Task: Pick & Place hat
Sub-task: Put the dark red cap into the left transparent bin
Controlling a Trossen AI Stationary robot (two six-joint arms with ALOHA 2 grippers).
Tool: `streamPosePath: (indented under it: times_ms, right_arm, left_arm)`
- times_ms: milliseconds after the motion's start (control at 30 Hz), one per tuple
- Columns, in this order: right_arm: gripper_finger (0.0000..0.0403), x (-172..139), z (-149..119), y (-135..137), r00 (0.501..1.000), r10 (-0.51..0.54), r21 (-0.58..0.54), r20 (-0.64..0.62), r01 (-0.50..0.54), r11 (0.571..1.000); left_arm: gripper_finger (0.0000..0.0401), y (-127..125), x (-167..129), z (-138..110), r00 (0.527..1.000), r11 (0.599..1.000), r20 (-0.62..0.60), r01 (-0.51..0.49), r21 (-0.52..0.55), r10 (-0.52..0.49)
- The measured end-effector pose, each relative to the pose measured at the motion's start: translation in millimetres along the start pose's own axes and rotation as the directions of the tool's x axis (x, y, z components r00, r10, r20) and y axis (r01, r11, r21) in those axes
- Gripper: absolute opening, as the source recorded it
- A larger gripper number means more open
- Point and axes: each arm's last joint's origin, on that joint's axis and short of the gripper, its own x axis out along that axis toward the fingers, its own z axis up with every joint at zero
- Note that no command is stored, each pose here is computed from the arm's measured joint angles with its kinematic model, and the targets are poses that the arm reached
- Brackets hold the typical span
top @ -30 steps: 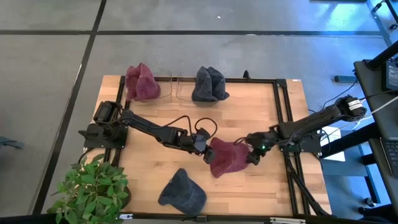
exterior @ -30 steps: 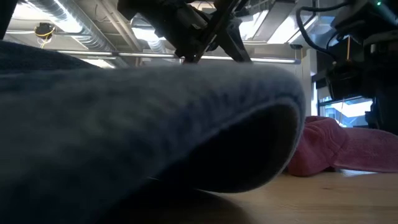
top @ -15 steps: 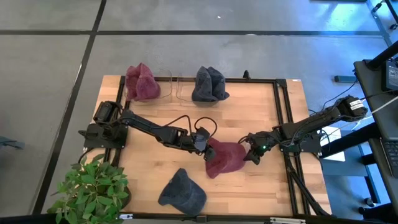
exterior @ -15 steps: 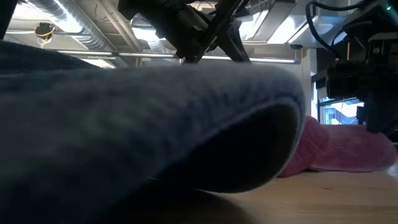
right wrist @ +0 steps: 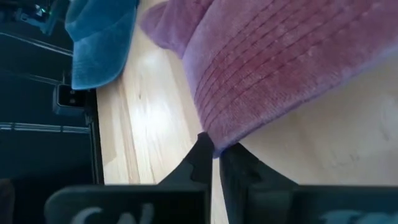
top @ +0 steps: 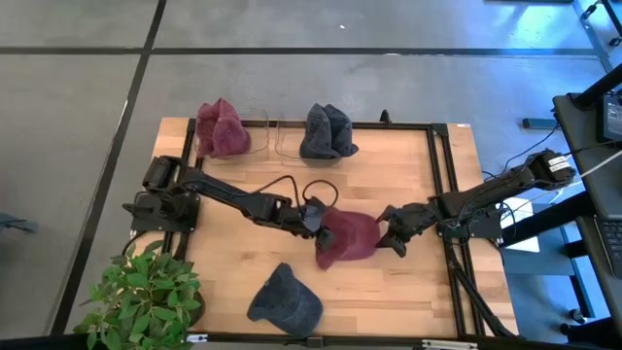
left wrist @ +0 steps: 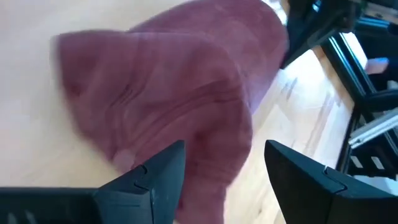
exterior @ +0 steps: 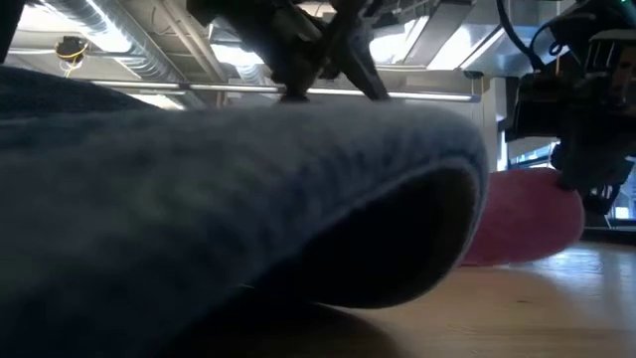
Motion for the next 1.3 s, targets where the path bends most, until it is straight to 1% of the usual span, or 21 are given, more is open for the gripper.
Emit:
streamPosePath:
  times_ms: [67,233,367,433,533,633,700,767,833,900,1067,1200,1300]
  right_arm:
    - [0.0015,-3.3,1.3,2.1,1.0,0.011,-0.01,0.016,-0.011,1.0]
    - [0.0015,-16.0,10.1,15.4,0.994,0.061,-0.054,0.085,-0.057,0.997]
    - [0.0015,-28.9,21.8,33.7,0.979,0.144,-0.132,0.146,-0.125,0.983]
    - [0.0015,-37.2,28.8,43.9,0.972,0.164,-0.178,0.169,-0.133,0.975]
    - [0.0015,-50.3,40.3,60.1,0.97,0.141,-0.261,0.197,-0.086,0.961]
    - [0.0015,-65.5,53.1,78.5,0.967,0.116,-0.343,0.225,-0.033,0.939]
    - [0.0015,-76.3,61.3,90.4,0.962,0.11,-0.388,0.25,-0.004,0.922]
    - [0.0015,-87.1,68.2,100.8,0.955,0.11,-0.426,0.276,0.019,0.905]
    - [0.0015,-97.8,74.8,111.8,0.943,0.139,-0.468,0.302,0.019,0.884]
    - [0.0015,-107.7,80.5,121.5,0.93,0.171,-0.503,0.325,0.016,0.864]
    - [0.0015,-123.0,89.3,136.5,0.908,0.219,-0.563,0.357,0.022,0.826]
    - [0.0015,-128.4,92.5,142.0,0.898,0.238,-0.585,0.37,0.026,0.811]
    - [0.0015,-128.9,93.0,142.7,0.898,0.238,-0.587,0.37,0.027,0.809]
  left_arm:
    - [0.0213,0.9,-13.0,5.9,1.0,1.0,0.003,-0.027,-0.003,0.027]
    - [0.0213,-0.6,-58.3,17.8,0.989,0.993,0.097,-0.115,0.006,0.114]
    - [0.0214,-0.3,-94.0,24.7,0.98,0.99,0.139,-0.141,-0.02,0.142]
    - [0.0213,0.1,-109.4,27.0,0.979,0.99,0.147,-0.136,-0.044,0.141]
    - [0.0212,-0.2,-131.5,30.1,0.981,0.993,0.156,-0.108,-0.055,0.115]
    - [0.0214,-2.7,-154.0,34.8,0.979,0.997,0.195,-0.048,-0.062,0.06]
    - [0.0214,-5.7,-167.7,38.7,0.973,0.998,0.229,0.01,-0.067,0.006]
    - [0.0213,-4.9,-178.7,39.8,0.971,0.998,0.24,0.024,-0.05,-0.012]
    - [0.0212,-5.9,-186.7,41.4,0.966,0.999,0.257,0.043,-0.009,-0.04]
    - [0.0211,-6.0,-192.7,42.4,0.962,0.998,0.268,0.049,0.038,-0.057]
    - [0.0212,-12.4,-197.8,47.1,0.94,0.99,0.315,0.104,0.092,-0.128]
    - [0.021,-20.1,-200.8,51.3,0.914,0.972,0.342,0.171,0.163,-0.218]
    - [0.0208,-24.0,-202.6,53.4,0.897,0.959,0.354,0.205,0.196,-0.265]
